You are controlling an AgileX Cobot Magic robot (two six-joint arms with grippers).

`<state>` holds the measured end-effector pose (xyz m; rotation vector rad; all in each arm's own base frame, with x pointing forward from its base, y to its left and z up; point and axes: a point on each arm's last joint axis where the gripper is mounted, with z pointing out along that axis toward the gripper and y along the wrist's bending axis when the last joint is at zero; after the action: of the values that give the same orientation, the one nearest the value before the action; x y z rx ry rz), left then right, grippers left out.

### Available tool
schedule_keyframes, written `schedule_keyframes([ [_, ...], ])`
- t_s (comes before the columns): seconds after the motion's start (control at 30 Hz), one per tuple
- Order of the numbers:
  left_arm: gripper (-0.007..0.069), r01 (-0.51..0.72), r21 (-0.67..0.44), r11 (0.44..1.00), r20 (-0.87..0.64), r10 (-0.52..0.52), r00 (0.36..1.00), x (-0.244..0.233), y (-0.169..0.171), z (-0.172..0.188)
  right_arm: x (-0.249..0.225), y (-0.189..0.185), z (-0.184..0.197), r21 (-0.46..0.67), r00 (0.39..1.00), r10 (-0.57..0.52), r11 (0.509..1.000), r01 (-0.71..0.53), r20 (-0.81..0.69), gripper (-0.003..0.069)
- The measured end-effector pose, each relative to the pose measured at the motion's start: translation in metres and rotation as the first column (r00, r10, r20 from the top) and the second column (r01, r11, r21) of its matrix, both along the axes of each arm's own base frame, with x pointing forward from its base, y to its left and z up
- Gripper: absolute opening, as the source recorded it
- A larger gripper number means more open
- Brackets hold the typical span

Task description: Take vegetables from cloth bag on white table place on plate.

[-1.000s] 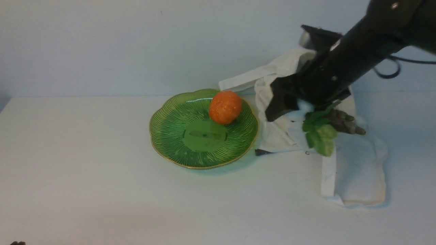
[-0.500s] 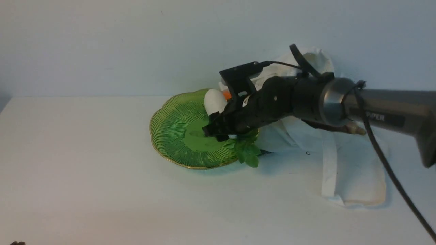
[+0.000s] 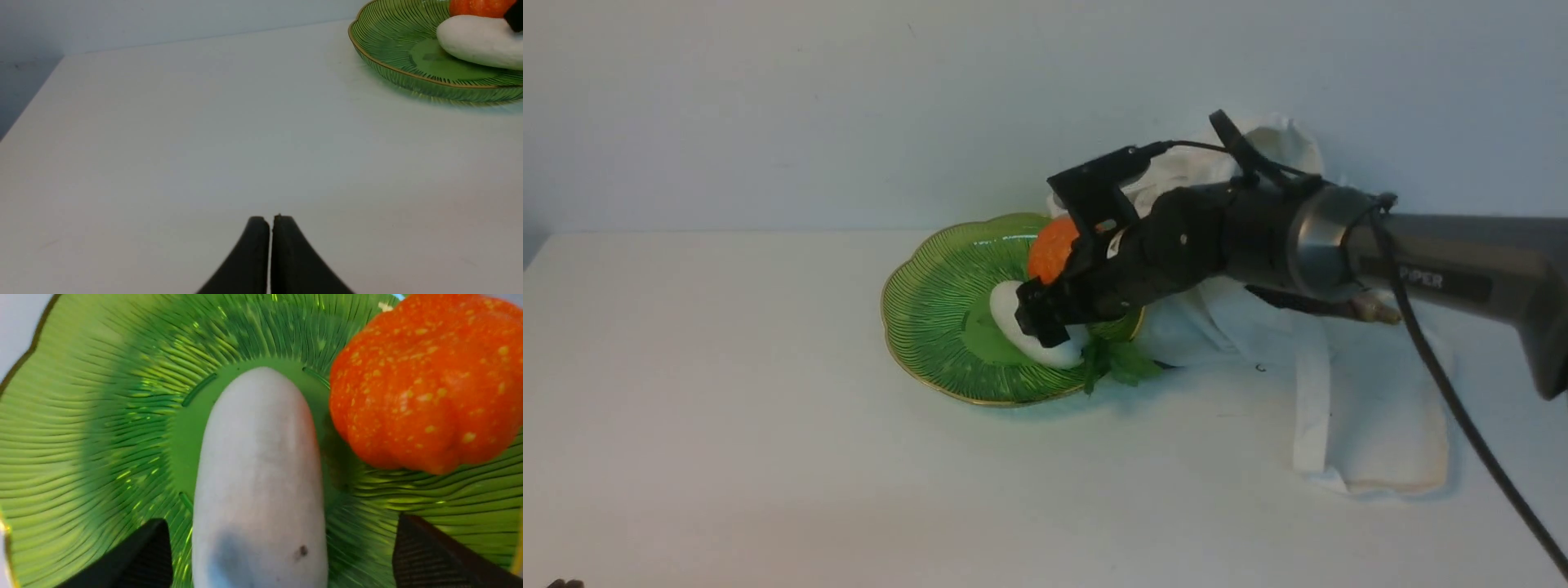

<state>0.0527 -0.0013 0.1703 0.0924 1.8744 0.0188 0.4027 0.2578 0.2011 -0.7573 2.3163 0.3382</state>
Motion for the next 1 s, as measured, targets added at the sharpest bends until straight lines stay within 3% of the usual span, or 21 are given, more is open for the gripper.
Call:
schedule_keyframes([
  [0.1,-0.0005,0.000,0.000,1.000,0.000,0.000,1.000,0.000,0.000,0.000,-0.007,-0.009,0.060,-0.007,0.999,0.027,1.000,-0.027,0.018,0.0640],
  [0.13,-0.0005,0.000,0.000,1.000,0.000,0.000,1.000,0.000,0.000,0.000,-0.007,-0.009,0.059,-0.015,1.000,0.030,0.999,-0.030,0.007,0.0636],
  [0.17,-0.0005,0.000,0.000,1.000,0.000,0.000,1.000,0.000,0.000,0.000,-0.012,-0.013,0.083,-0.021,0.999,0.042,0.999,-0.041,0.016,0.0609],
  [0.2,-0.0005,0.000,0.000,1.000,0.000,0.000,1.000,0.000,0.000,0.000,-0.027,-0.024,0.129,-0.034,0.998,0.060,0.998,-0.059,0.036,0.0534],
  [0.27,-0.0005,0.000,0.000,1.000,0.000,0.000,1.000,0.000,0.000,0.000,-0.039,-0.031,0.154,-0.044,0.996,0.071,0.997,-0.069,0.044,0.0484],
  [0.37,-0.0005,0.000,0.000,1.000,0.000,0.000,1.000,0.000,0.000,0.000,-0.076,-0.054,0.206,-0.067,0.995,0.088,0.994,-0.084,0.052,0.0269],
  [0.4,-0.0005,0.000,0.000,1.000,0.000,0.000,1.000,0.000,0.000,0.000,-0.081,-0.057,0.210,-0.073,0.995,0.090,0.994,-0.086,0.045,0.0241],
  [0.47,-0.0005,0.000,0.000,1.000,0.000,0.000,1.000,0.000,0.000,0.000,-0.107,-0.072,0.230,-0.066,0.995,0.085,0.994,-0.082,0.051,0.0074],
  [0.53,-0.0005,0.000,0.000,1.000,0.000,0.000,1.000,0.000,0.000,0.000,-0.127,-0.085,0.238,-0.054,0.996,0.074,0.996,-0.071,0.054,0.0015],
  [0.77,-0.0005,0.000,0.000,1.000,0.000,0.000,1.000,0.000,0.000,0.000,-0.207,-0.134,0.233,-0.009,0.999,0.000,1.000,0.001,0.047,-0.0014],
  [0.87,-0.0005,0.000,0.000,1.000,0.000,0.000,1.000,0.000,0.000,0.000,-0.240,-0.155,0.227,0.023,0.995,-0.038,0.999,0.036,0.088,-0.0014],
  [1.0,-0.0005,0.000,0.000,1.000,0.000,0.000,1.000,0.000,0.000,0.000,-0.296,-0.192,0.188,0.140,0.964,-0.106,0.987,0.074,0.243,-0.0015],
])
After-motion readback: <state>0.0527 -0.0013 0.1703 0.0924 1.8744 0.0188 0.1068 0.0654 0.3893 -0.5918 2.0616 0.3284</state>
